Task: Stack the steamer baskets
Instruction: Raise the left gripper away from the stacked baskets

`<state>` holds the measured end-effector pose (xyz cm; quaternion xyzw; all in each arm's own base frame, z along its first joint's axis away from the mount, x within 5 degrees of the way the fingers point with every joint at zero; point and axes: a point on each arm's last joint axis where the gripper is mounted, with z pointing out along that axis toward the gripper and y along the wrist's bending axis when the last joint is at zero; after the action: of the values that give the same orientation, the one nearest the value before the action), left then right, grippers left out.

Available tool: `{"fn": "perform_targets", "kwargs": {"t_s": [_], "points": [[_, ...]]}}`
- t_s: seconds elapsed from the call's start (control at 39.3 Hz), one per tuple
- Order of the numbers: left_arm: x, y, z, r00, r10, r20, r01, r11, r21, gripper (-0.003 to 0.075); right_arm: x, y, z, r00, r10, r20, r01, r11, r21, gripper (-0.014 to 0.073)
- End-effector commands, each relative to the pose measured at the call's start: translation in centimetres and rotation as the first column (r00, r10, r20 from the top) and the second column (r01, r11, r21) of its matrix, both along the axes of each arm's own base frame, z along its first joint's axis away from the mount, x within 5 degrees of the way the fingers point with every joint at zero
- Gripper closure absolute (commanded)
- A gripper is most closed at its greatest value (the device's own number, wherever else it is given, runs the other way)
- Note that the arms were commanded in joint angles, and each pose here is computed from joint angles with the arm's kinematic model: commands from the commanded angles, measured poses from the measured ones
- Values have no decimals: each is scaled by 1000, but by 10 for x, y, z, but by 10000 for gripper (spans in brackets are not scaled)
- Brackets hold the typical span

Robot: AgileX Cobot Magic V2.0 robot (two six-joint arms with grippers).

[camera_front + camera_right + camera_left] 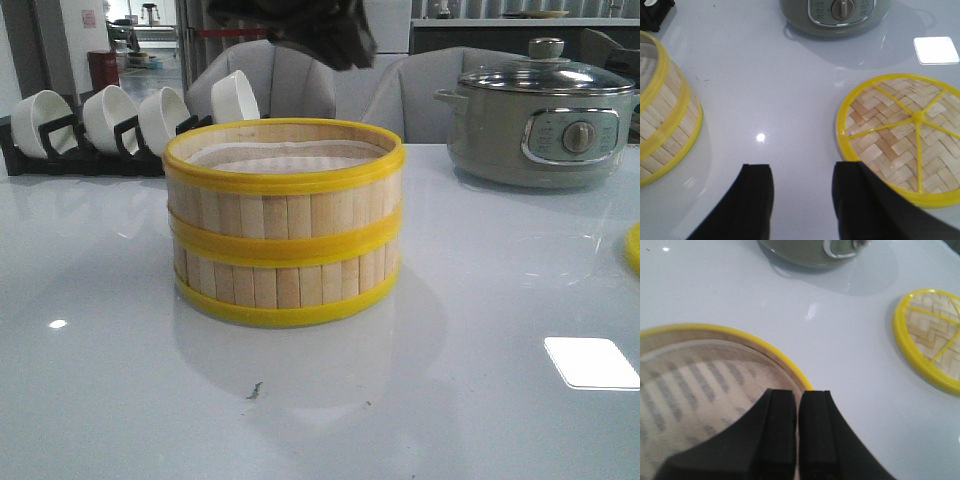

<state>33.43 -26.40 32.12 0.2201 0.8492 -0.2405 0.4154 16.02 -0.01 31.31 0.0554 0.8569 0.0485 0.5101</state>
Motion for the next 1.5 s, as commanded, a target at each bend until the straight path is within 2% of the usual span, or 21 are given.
{"fn": "perform_targets", "kwargs": {"t_s": [0.0, 0.15, 0.31, 0.46, 0.56, 0.74, 1.04, 1.27, 1.48], "points": [[-1, 37, 63, 985, 90, 149, -72, 990, -119, 624, 3, -2, 21, 992, -10, 125, 12, 1000, -17, 203], [-2, 95, 100, 954, 212, 211, -182, 971, -153, 623, 3, -2, 21, 992, -10, 125, 12, 1000, -17, 203], [-17, 153, 132, 896, 332, 295, -298, 942, -154, 623, 3, -2, 20, 992, -9, 124, 12, 1000, -17, 203], [-47, 200, 149, 831, 441, 338, -400, 897, -187, 623, 3, -2, 20, 992, -9, 124, 12, 1000, -17, 203], [-75, 224, 151, 789, 499, 358, -456, 866, -203, 623, 3, -2, 20, 992, -9, 124, 12, 1000, -17, 203], [-127, 238, 132, 753, 532, 387, -488, 846, -213, 623, 3, -2, 20, 992, -9, 124, 12, 1000, -17, 203], [-200, 247, 57, 739, 536, 409, -507, 841, -186, 623, 3, -2, 20, 993, -8, 119, 10, 1000, -13, 203], [-228, 250, 10, 738, 540, 405, -514, 839, -180, 623, 2, 0, 18, 995, -2, 98, 2, 1000, -7, 203], [-231, 252, -1, 742, 523, 420, -520, 844, -132, 623, 2, 0, 17, 996, 0, 84, 0, 1000, -6, 203]]}}
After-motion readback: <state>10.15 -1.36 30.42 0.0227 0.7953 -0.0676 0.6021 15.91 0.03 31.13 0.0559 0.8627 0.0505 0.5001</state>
